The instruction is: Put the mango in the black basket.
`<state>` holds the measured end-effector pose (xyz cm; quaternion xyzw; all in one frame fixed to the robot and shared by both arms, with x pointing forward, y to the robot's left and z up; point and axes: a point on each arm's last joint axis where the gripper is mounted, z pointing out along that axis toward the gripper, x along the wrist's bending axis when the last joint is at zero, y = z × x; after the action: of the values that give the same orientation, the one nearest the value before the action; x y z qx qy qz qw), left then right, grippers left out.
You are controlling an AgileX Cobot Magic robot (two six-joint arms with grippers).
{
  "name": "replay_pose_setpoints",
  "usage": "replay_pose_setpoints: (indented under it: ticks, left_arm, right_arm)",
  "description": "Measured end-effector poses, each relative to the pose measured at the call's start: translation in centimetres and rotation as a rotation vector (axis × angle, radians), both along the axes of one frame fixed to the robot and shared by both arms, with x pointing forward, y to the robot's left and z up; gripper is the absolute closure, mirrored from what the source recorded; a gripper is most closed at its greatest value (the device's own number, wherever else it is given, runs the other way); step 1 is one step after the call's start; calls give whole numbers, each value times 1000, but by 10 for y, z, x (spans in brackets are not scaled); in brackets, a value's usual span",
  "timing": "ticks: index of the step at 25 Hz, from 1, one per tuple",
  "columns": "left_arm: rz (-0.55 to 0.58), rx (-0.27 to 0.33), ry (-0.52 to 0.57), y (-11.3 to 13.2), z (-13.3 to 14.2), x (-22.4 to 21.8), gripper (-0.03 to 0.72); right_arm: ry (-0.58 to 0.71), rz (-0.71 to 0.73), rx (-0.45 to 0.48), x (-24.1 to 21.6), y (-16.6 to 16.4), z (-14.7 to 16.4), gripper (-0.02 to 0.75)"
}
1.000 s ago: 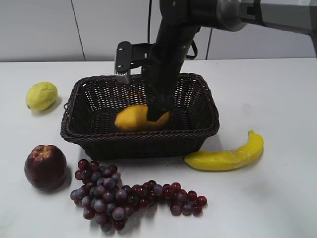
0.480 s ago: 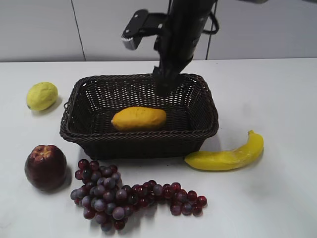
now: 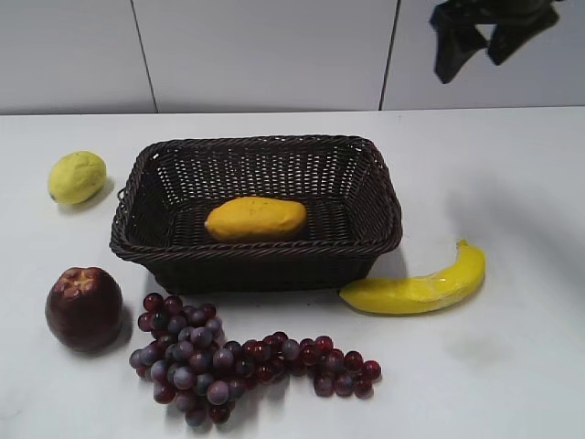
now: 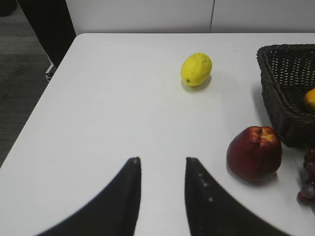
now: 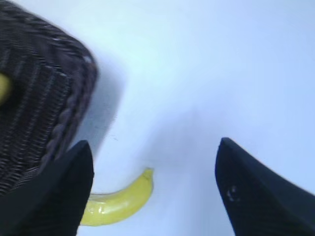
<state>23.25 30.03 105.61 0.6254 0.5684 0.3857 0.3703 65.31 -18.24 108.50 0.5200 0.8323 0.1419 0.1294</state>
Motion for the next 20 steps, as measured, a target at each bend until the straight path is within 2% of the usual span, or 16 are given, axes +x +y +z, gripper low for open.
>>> replay_pose_setpoints:
  ticks: [3,7,11,20]
  left_arm:
    - [0,0,0,0,0,0,448]
    - [0,0,0,0,0,0,448]
    - [0,0,0,0,0,0,448]
    - [0,0,0,0,0,0,448]
  right_arm:
    - [31,-204,33,6,-44,-4,150]
    - [73,-342,73,-1,-86,-8,150]
    - [124,-368,76,-31,-96,-9,150]
    - [237,-366,62,-142,-100,-23,150]
